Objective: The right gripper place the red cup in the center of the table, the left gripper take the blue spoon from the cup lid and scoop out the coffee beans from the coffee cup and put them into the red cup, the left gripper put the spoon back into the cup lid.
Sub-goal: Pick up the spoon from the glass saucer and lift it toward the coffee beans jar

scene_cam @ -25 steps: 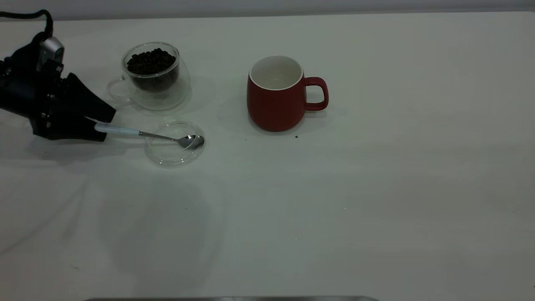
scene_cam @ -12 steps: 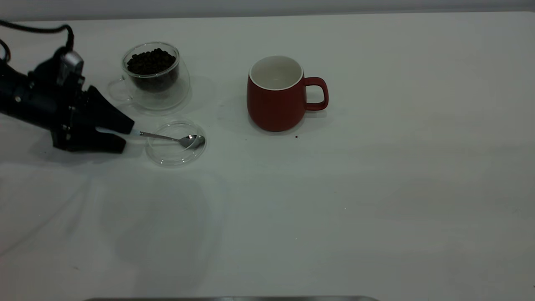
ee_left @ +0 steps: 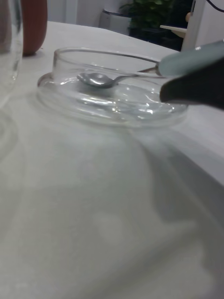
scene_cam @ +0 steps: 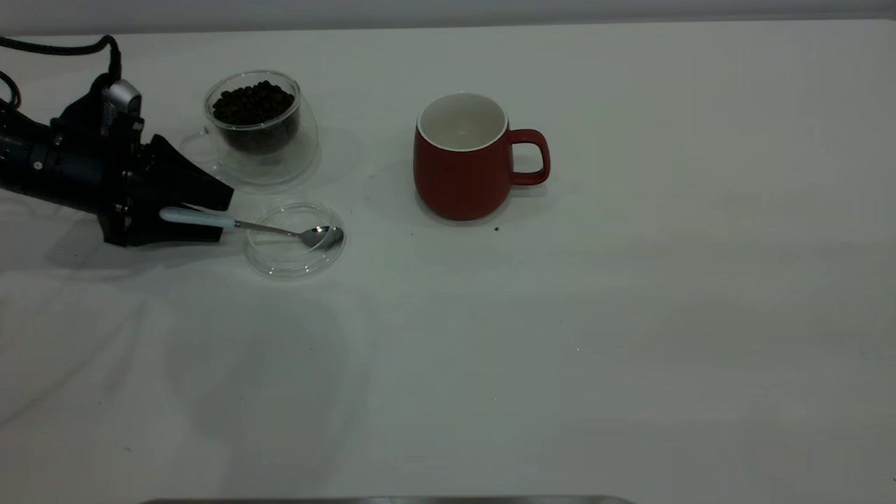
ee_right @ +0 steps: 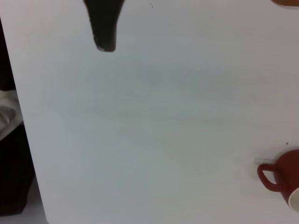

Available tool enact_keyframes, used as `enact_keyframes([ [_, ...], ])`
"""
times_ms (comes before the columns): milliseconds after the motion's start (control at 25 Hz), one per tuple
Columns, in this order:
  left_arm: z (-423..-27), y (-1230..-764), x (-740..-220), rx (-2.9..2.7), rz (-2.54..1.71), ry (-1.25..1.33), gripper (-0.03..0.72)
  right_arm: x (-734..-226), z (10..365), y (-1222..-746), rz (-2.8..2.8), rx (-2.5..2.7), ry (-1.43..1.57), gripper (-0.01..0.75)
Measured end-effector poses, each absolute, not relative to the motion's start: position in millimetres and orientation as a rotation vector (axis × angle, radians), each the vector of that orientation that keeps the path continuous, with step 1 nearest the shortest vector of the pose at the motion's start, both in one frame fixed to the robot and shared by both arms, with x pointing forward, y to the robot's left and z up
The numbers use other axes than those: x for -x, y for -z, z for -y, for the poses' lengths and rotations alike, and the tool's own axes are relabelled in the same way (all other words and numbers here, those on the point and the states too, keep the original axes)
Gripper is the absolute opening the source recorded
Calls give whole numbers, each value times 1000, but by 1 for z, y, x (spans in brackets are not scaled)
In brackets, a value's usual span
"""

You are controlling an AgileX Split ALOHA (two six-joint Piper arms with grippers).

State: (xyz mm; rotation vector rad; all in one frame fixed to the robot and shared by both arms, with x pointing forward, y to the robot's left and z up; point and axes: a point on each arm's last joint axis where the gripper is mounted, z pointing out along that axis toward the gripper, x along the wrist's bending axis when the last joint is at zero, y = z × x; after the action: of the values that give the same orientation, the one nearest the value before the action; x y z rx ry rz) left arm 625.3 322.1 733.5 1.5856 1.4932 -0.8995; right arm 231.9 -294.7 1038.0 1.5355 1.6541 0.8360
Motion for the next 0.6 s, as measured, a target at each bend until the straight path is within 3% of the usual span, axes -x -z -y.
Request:
enact_keyframes([
  [360, -322, -734, -625, -1585, -1491, 902, 260, -232, 295, -1038, -1653, -1537, -837, 591],
  [600, -321, -735, -624, -1579, -1479, 918, 166, -232, 295, -1038, -1653, -1537, -837, 591],
])
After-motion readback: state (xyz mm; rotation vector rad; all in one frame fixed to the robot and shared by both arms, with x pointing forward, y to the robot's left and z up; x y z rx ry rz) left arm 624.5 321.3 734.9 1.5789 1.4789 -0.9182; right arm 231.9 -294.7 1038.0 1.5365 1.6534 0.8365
